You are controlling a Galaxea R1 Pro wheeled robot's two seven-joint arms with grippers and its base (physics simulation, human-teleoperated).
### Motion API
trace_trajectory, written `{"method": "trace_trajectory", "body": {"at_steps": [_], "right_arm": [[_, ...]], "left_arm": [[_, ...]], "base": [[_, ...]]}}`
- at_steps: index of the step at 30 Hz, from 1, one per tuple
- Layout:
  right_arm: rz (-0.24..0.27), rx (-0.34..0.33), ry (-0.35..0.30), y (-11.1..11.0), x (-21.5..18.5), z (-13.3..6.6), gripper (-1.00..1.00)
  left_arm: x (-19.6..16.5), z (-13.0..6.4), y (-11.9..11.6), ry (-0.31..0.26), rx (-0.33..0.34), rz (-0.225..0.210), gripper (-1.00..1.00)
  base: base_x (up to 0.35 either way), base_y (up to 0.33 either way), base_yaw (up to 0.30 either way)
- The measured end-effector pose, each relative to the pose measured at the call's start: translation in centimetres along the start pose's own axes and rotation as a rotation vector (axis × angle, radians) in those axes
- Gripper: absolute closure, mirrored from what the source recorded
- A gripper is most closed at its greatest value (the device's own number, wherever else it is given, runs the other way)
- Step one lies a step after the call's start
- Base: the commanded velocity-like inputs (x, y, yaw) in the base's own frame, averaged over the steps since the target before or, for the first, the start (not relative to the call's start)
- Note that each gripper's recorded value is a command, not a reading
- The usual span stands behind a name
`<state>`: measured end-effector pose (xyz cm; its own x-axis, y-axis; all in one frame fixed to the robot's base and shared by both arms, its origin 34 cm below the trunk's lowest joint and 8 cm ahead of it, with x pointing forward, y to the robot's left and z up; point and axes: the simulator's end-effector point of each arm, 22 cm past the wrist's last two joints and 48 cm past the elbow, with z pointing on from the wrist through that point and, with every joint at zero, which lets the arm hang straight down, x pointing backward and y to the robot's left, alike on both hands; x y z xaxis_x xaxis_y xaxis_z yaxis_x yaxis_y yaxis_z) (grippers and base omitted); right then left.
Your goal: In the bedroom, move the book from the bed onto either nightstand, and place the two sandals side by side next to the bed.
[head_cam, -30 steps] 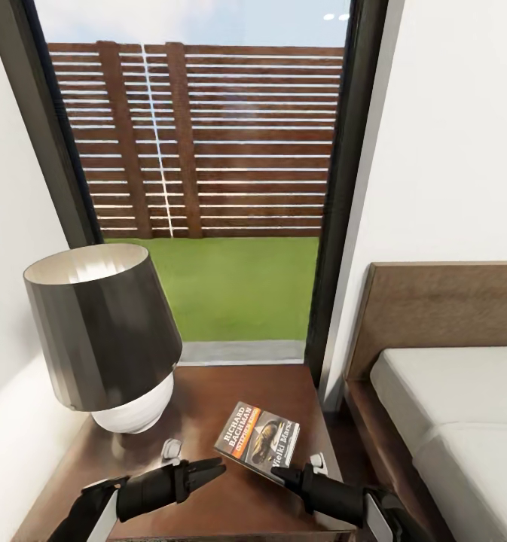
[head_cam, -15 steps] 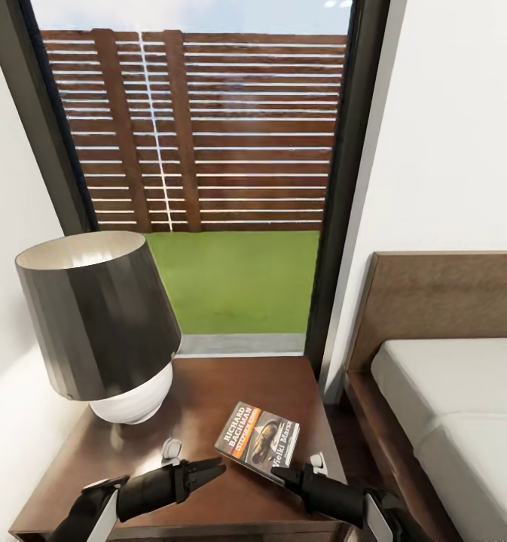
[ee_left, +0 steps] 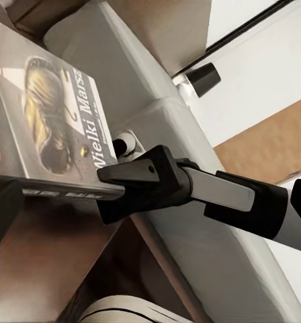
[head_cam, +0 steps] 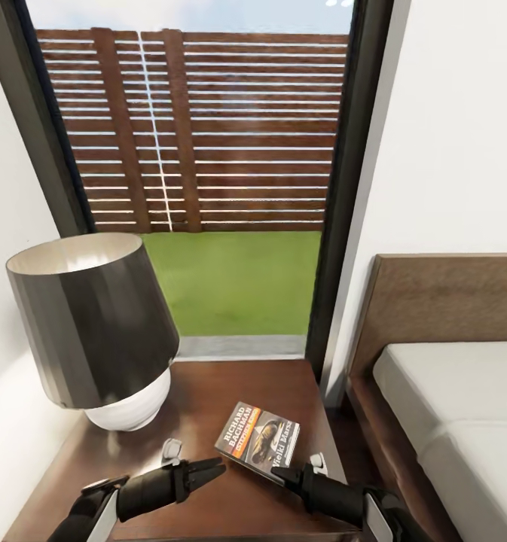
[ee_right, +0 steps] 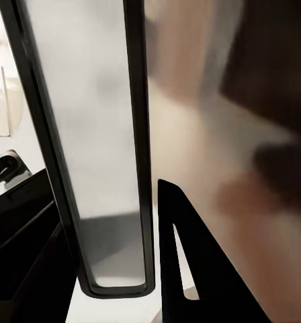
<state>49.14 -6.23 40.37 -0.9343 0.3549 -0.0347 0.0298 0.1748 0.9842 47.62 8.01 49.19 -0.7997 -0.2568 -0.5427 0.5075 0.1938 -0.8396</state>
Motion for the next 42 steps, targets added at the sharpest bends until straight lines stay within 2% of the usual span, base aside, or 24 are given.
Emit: {"method": "trace_trajectory", "body": {"at_steps": [19, 23, 38, 42], "right_arm": [[0.003, 0.003, 0.002, -0.25, 0.09, 0.02, 1.00], [0.017, -0.024, -0.012, 0.01, -0.35, 0.00, 1.00], [0.014, -0.024, -0.013, 0.00, -0.35, 0.01, 1.00], [0.006, -0.003, -0.003, -0.22, -0.03, 0.03, 1.00]], "left_arm": [[0.10, 0.01, 0.12, 0.001, 0.001, -0.005, -1.00], [0.50, 0.02, 0.65, 0.004, -0.003, -0.021, -1.00], [0.45, 0.00, 0.64, 0.002, -0.003, -0.020, -1.00], [0.20, 0.01, 0.24, 0.001, 0.000, -0.010, -1.00]], "base": [[0.054, 0.015, 0.000], [0.000, 0.000, 0.000], [0.000, 0.000, 0.000], [0.000, 0.000, 0.000]]}}
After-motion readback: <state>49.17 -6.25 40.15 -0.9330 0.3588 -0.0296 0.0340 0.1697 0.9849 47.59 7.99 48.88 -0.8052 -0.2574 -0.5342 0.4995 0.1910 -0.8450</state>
